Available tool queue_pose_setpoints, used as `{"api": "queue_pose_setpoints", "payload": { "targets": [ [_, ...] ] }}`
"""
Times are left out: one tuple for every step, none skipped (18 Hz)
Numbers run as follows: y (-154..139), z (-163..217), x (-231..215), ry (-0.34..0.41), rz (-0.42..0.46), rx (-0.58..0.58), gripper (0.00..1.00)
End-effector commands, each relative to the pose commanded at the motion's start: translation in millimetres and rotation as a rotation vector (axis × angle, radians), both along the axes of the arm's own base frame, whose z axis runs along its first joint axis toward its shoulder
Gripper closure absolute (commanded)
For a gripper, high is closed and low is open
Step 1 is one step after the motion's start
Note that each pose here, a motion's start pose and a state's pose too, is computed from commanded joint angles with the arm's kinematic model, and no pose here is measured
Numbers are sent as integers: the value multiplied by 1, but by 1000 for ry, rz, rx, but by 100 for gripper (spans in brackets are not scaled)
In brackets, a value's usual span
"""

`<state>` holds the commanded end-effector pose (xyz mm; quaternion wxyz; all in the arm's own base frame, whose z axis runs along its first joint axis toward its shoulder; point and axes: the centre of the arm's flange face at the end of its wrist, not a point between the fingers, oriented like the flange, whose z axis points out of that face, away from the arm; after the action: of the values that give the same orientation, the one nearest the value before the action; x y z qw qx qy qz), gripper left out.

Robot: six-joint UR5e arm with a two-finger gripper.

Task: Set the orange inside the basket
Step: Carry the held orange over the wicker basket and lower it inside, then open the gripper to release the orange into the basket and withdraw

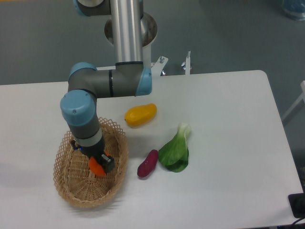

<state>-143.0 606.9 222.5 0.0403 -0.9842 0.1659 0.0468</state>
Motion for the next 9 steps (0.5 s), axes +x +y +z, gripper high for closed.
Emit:
{"api": "queue_pose_setpoints", "payload": {
  "targets": [
    [-2, 0, 2, -1, -3, -2, 52],
    [-4, -2, 4, -3, -6, -7, 52],
    [-5, -4, 8, -5, -11, -11, 52],
    [-6, -4, 10, -4, -14, -13, 52],
    [-9, -2, 13, -5, -17, -13, 52],
    [-13, 0, 14, -6, -14, -13, 51],
    [-14, 1, 15, -5, -14, -11, 49],
    [-14, 1, 14, -5, -11, -10, 46],
    [-14, 2, 14, -3, -12, -9, 43]
  ]
}}
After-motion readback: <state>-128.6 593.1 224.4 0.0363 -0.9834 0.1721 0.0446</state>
